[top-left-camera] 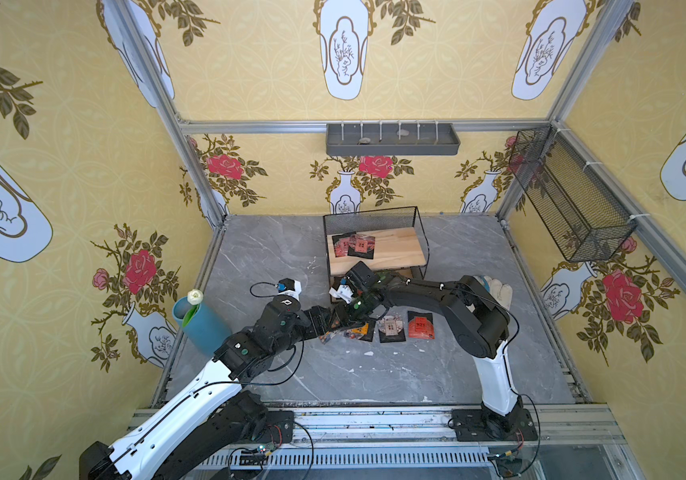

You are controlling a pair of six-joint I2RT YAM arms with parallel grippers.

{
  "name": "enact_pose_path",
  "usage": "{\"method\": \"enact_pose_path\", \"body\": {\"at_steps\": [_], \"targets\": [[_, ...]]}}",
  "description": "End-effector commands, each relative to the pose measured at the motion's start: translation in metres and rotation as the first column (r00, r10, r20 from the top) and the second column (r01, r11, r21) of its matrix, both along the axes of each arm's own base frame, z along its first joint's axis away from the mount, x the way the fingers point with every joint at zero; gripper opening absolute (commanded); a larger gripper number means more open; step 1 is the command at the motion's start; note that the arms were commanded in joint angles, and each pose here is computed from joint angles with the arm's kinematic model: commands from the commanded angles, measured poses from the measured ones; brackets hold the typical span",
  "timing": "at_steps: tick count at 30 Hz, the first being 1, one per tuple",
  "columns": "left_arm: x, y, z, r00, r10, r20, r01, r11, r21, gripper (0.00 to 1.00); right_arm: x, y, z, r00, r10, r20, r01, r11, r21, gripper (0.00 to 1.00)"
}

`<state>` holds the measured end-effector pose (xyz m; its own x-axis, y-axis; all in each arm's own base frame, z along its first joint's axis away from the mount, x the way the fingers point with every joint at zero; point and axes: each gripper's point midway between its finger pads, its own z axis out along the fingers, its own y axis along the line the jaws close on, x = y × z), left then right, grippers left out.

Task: Remove the tea bags from the shelf
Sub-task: Place the tea bag at the center of the board.

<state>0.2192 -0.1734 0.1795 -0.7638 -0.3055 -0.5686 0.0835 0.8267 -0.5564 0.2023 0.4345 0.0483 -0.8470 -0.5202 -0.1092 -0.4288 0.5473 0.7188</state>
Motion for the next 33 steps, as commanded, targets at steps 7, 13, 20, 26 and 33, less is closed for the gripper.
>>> {"method": "enact_pose_path", "body": {"at_steps": [7, 13, 20, 26, 33], "targets": [[0.002, 0.003, 0.004, 0.999, 0.009, 0.032, -0.010, 1.000, 0.002, 0.78, 0.000, -0.011, -0.008, 0.995, 0.045, 0.085, -0.035, 0.992, -0.122, 0.50], [0.002, 0.003, 0.003, 1.000, 0.010, 0.029, -0.010, 1.000, 0.002, 0.78, -0.006, -0.011, -0.005, 0.989, 0.083, 0.126, -0.062, 0.985, -0.162, 0.51], [0.003, 0.004, 0.004, 0.999, 0.012, 0.035, -0.012, 1.000, 0.005, 0.78, -0.013, -0.004, -0.003, 0.981, 0.125, 0.146, -0.101, 0.982, -0.161, 0.51], [0.002, 0.005, 0.003, 0.999, 0.015, 0.033, -0.015, 1.000, 0.005, 0.78, -0.011, -0.010, 0.003, 0.979, 0.114, 0.170, -0.084, 0.981, -0.172, 0.51], [0.002, 0.006, 0.007, 0.999, 0.016, 0.036, -0.016, 1.000, 0.009, 0.78, -0.006, -0.024, 0.024, 0.976, 0.045, 0.215, -0.020, 0.993, -0.118, 0.51]]}}
